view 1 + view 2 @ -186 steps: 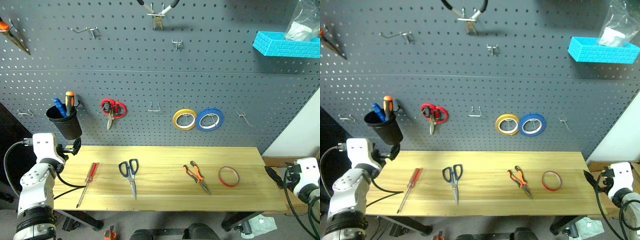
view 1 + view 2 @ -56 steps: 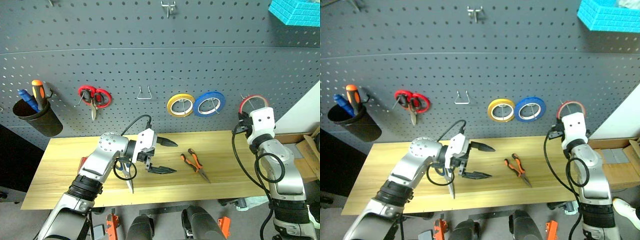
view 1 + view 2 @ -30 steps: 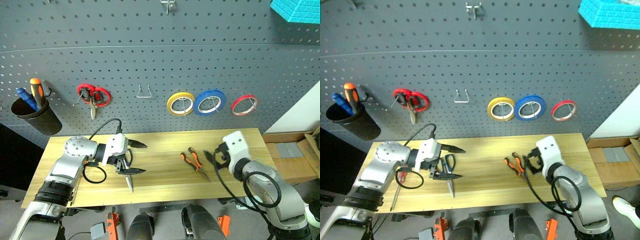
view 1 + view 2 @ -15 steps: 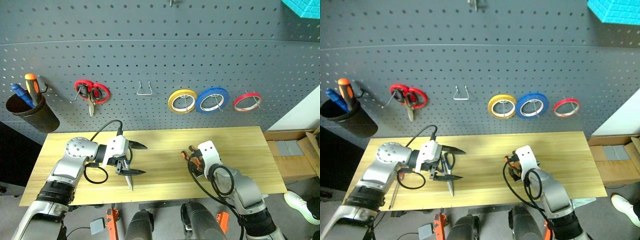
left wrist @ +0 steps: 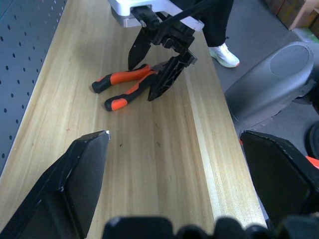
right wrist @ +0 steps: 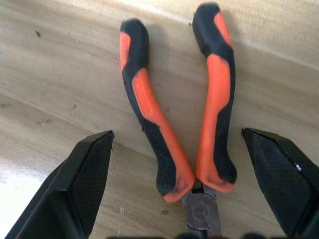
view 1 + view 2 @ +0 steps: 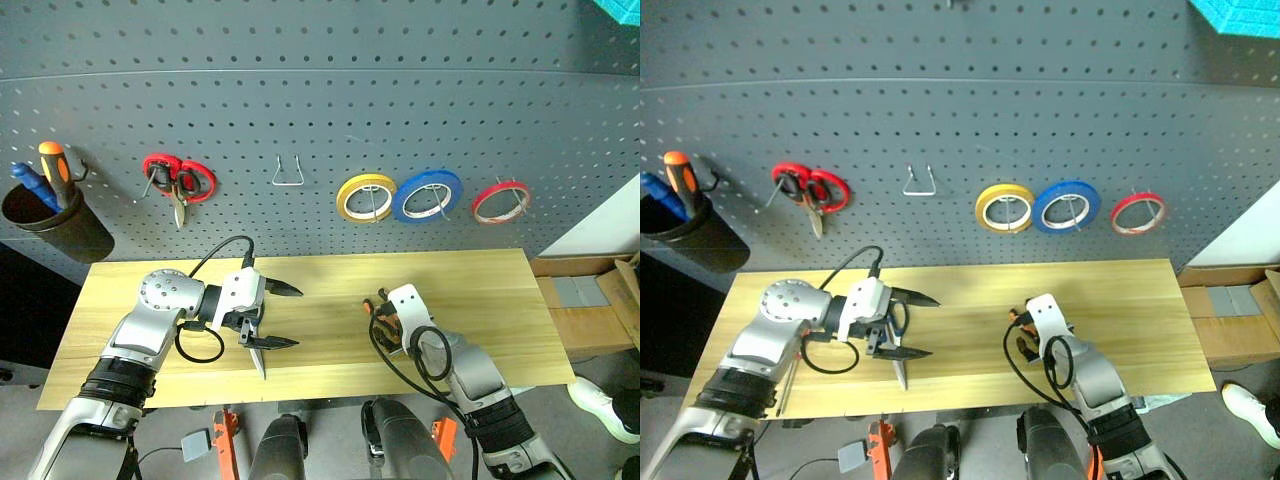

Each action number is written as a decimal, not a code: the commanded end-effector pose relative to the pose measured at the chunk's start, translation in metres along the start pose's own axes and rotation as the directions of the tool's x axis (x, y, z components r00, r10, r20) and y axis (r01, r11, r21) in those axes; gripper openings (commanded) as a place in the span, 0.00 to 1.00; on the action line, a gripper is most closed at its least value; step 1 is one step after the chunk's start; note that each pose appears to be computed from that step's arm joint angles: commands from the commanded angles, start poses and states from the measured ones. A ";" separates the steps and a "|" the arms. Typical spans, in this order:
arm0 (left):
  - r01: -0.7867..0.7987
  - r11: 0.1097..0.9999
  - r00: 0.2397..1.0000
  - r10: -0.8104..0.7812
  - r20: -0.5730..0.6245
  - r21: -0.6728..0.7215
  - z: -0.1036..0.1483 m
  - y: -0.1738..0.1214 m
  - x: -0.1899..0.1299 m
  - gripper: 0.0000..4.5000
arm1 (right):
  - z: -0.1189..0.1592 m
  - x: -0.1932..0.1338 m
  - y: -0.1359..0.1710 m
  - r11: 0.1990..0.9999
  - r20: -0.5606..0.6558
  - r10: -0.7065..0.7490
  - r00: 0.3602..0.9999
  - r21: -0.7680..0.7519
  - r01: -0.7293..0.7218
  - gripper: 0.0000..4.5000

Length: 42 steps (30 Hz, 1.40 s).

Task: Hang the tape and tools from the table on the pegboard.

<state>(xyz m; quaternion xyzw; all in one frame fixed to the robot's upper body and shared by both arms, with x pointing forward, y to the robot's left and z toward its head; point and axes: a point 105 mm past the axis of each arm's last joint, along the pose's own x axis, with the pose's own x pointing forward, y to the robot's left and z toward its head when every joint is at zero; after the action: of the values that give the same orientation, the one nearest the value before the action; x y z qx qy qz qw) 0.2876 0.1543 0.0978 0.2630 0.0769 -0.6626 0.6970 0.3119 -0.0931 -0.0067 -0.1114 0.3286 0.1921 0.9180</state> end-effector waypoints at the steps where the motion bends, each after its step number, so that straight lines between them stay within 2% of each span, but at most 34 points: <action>1: -0.008 1.000 1.000 0.008 0.009 0.026 0.006 0.002 -0.001 1.00 | -0.015 0.002 -0.002 1.000 -0.041 0.003 0.999 0.001 -0.003 0.95; 3: -0.017 1.000 1.000 0.016 0.007 0.022 0.005 0.002 -0.002 1.00 | -0.018 0.003 -0.002 1.000 -0.048 0.001 0.999 -0.004 -0.002 0.86; 9: -0.038 0.999 0.999 0.038 0.002 0.010 0.002 0.001 -0.005 1.00 | -0.022 0.007 0.000 1.000 -0.062 0.004 0.998 -0.015 -0.005 0.40; 10: -0.043 0.999 0.999 0.043 0.001 0.007 0.002 0.001 -0.006 1.00 | -0.022 0.008 0.001 1.000 -0.062 0.005 0.998 -0.016 -0.006 0.39; 13: -0.084 0.996 0.996 0.084 0.008 -0.013 0.001 0.002 -0.011 1.00 | -0.014 0.005 -0.001 1.000 -0.023 -0.005 1.000 -0.022 0.004 0.39; 15: -0.136 0.989 0.990 0.138 0.028 -0.053 0.003 0.004 -0.018 1.00 | 0.003 -0.006 -0.003 0.999 0.062 -0.012 0.998 -0.036 0.014 0.39; 20: -0.270 0.951 0.953 0.286 0.100 -0.149 0.013 0.011 -0.042 1.00 | 0.054 -0.064 0.015 0.997 0.313 0.048 0.949 -0.072 -0.026 0.39; 24: -0.276 0.942 0.941 0.306 0.145 -0.193 0.020 0.008 -0.045 1.00 | 0.083 -0.107 0.038 0.995 0.459 0.089 0.884 -0.080 -0.059 0.39; 29: -0.286 0.936 0.932 0.321 0.168 -0.204 0.024 0.002 -0.044 1.00 | 0.128 -0.142 0.050 0.986 0.639 0.114 0.761 -0.166 -0.008 0.39; 33: -0.353 0.910 0.897 0.395 0.199 -0.216 0.027 0.005 -0.053 1.00 | 0.157 -0.153 0.052 0.977 0.709 0.140 0.692 -0.210 0.018 0.39; 36: -0.463 0.863 0.832 0.502 0.236 -0.205 0.035 0.018 -0.066 1.00 | 0.182 -0.157 0.053 0.974 0.758 0.152 0.634 -0.224 0.035 0.39; 42: -0.554 0.802 0.752 0.597 0.278 -0.223 0.046 0.028 -0.076 1.00 | 0.233 -0.163 0.050 0.969 0.837 0.172 0.520 -0.239 0.063 0.39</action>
<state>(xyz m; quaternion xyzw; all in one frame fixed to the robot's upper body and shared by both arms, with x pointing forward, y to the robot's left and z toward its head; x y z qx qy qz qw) 0.2968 0.2005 0.1623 0.1089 -0.0495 -0.4535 0.8832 0.3085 -0.0209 0.2450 -0.1165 -0.1271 0.2833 0.9434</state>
